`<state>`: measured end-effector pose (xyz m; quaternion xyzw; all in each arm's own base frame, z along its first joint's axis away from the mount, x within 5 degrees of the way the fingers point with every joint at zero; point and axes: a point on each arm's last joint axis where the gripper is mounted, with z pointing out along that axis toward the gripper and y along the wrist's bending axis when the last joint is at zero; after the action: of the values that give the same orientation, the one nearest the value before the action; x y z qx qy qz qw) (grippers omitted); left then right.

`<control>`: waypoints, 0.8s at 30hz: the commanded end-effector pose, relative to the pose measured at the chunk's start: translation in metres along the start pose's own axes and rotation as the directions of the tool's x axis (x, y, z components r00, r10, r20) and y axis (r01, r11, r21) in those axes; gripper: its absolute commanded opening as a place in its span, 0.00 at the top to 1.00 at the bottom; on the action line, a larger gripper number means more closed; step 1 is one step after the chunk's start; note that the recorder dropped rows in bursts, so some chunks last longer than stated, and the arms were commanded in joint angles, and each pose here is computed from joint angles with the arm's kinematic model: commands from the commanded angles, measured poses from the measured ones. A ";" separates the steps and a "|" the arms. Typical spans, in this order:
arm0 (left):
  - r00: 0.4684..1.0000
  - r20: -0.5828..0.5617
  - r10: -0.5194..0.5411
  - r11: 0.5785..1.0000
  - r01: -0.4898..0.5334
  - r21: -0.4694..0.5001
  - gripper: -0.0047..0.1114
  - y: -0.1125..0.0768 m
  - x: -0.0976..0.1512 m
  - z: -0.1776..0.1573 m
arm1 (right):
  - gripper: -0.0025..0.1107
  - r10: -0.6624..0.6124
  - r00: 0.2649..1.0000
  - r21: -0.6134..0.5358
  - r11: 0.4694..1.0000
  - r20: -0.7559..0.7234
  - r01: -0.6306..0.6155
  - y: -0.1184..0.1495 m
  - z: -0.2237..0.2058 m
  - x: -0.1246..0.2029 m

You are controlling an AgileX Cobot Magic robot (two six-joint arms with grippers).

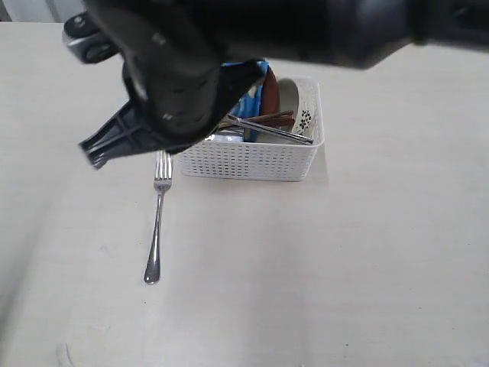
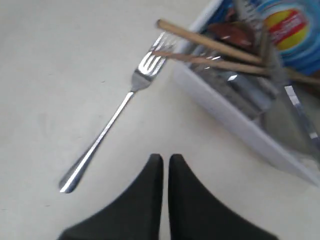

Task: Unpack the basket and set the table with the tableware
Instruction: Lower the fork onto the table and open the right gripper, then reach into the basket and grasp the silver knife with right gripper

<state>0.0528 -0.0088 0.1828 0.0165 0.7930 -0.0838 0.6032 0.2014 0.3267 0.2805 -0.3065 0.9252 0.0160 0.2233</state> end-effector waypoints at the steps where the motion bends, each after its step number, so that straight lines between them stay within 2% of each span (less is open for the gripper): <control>1: 1.000 0.002 0.005 1.000 -0.005 0.004 0.96 0.000 0.001 0.000 | 0.98 -0.044 0.999 0.072 0.997 0.025 0.042 -0.066 -0.016 -0.016; 3: 1.000 0.002 0.005 1.000 -0.005 0.004 0.96 0.000 0.001 0.000 | 0.98 -0.090 0.996 0.057 0.994 0.003 0.089 -0.096 -0.013 -0.023; 6: 1.000 0.002 0.005 1.000 -0.005 0.004 0.96 0.000 0.001 0.000 | 0.98 -0.209 0.978 -0.049 0.977 -0.027 0.207 -0.127 -0.006 -0.029; 10: 1.000 0.002 0.005 1.000 -0.005 0.004 0.96 0.000 0.001 0.000 | 0.98 -0.221 0.973 -0.143 0.967 -0.062 0.211 -0.153 0.009 -0.034; 12: 1.000 0.002 0.005 1.000 -0.005 0.004 0.96 0.000 0.001 0.000 | 0.96 -0.231 0.971 -0.162 0.962 -0.066 0.218 -0.157 0.020 -0.036; 13: 1.000 0.002 0.005 1.000 -0.005 0.004 0.96 0.000 0.001 0.000 | 0.92 -0.242 0.968 -0.172 0.958 -0.066 0.228 -0.158 0.026 -0.036; 15: 1.000 0.002 0.005 1.000 -0.005 0.004 0.96 0.000 0.001 0.000 | 0.80 -0.265 0.961 -0.190 0.950 -0.077 0.247 -0.156 0.040 -0.037; 16: 1.000 0.002 0.005 1.000 -0.005 0.004 0.96 0.000 0.001 0.000 | 0.71 -0.284 0.955 -0.206 0.943 -0.085 0.262 -0.153 0.048 -0.037; 19: 1.000 0.002 0.005 1.000 -0.005 0.004 0.96 0.000 0.001 0.000 | 0.56 -0.310 0.946 -0.220 0.933 -0.096 0.284 -0.147 0.070 -0.037; 24: 1.000 0.002 0.005 1.000 -0.005 0.004 0.96 0.000 0.001 0.000 | 0.60 -0.316 0.940 -0.235 0.931 -0.128 0.281 -0.143 0.095 -0.039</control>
<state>0.0528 -0.0088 0.1828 0.0165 0.7930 -0.0838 0.6032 0.3436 0.2448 0.2324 -0.4629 0.8780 0.0543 0.1090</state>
